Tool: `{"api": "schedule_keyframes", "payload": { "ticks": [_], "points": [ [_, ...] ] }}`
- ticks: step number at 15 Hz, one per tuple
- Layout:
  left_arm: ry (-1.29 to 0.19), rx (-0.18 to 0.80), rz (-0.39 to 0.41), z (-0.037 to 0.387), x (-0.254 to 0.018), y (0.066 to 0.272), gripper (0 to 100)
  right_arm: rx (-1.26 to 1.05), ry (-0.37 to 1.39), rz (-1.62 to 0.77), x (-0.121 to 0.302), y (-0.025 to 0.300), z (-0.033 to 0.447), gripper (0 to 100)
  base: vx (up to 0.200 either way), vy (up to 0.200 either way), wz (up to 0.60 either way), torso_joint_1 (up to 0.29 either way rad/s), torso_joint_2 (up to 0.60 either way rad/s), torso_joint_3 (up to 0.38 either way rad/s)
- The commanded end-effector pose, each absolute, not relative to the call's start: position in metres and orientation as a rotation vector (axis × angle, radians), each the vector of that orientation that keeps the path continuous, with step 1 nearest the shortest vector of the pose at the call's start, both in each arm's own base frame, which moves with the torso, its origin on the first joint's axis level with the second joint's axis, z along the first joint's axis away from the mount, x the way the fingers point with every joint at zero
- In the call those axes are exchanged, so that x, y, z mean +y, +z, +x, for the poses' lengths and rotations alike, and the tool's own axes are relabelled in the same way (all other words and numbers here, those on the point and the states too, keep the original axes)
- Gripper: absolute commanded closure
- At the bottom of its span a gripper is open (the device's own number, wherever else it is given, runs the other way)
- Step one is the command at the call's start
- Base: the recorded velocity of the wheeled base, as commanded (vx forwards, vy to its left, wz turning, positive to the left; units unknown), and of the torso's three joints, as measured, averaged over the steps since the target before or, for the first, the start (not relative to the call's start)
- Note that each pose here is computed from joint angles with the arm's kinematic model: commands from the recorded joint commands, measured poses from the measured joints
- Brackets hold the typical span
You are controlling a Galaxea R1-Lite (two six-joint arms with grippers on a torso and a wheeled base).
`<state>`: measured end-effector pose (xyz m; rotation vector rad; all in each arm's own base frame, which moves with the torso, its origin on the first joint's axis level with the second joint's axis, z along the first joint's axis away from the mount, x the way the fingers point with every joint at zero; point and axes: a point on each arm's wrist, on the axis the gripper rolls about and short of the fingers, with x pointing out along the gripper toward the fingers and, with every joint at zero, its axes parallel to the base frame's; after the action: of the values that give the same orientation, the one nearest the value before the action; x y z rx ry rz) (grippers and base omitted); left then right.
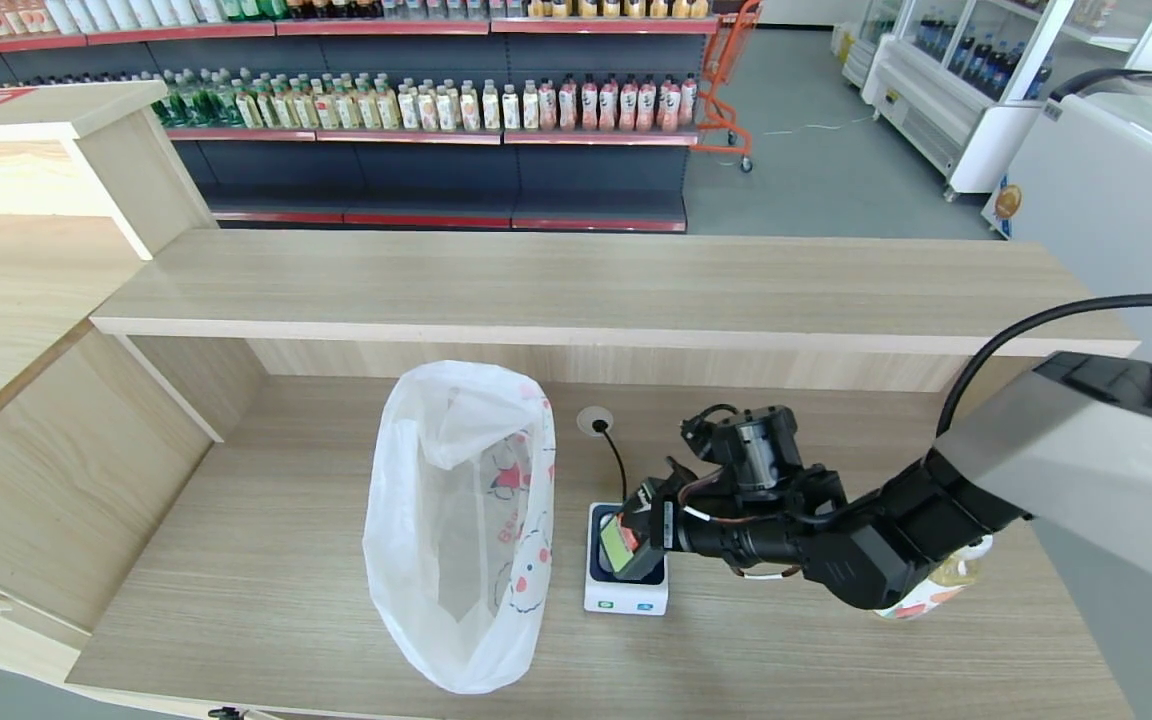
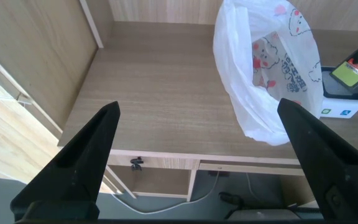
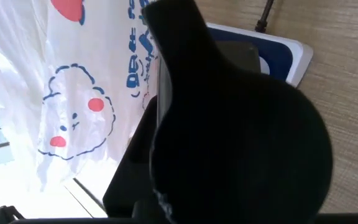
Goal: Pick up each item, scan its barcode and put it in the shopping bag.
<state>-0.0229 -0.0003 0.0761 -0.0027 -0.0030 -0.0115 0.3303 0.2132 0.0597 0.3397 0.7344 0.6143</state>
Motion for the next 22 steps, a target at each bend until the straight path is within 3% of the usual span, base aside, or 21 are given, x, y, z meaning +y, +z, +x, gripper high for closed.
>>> {"api": "schedule_keyframes", "payload": {
  "ticks": [1, 3, 5, 8, 14, 22],
  "points": [
    [-0.011, -0.003, -0.003, -0.023, 0.000, 0.076, 0, 0.656, 0.645, 0.477, 0.202, 0.116, 0.306, 100, 0.000, 0.000, 0.00, 0.000, 0.00, 0.000],
    [-0.011, -0.003, -0.003, -0.023, 0.000, 0.076, 0, 0.593, 0.665, 0.442, 0.183, 0.141, 0.282, 100, 0.000, 0.000, 0.00, 0.000, 0.00, 0.000],
    [-0.011, -0.003, -0.003, -0.023, 0.000, 0.076, 0, 0.429, 0.705, 0.227, 0.148, 0.170, 0.248, 100, 0.000, 0.000, 0.00, 0.000, 0.00, 0.000],
    [-0.011, -0.003, -0.003, -0.023, 0.000, 0.076, 0, 0.391, 0.715, 0.113, 0.124, 0.169, 0.210, 100, 0.000, 0.000, 0.00, 0.000, 0.00, 0.000],
    [-0.011, -0.003, -0.003, -0.023, 0.000, 0.076, 0, 0.382, 0.719, 0.138, 0.106, 0.170, 0.177, 100, 0.000, 0.000, 0.00, 0.000, 0.00, 0.000],
    [-0.011, -0.003, -0.003, -0.023, 0.000, 0.076, 0, 0.485, 0.657, 0.451, 0.112, 0.211, 0.190, 100, 0.000, 0.200, 0.00, 0.002, 0.00, 0.003]
  ]
}}
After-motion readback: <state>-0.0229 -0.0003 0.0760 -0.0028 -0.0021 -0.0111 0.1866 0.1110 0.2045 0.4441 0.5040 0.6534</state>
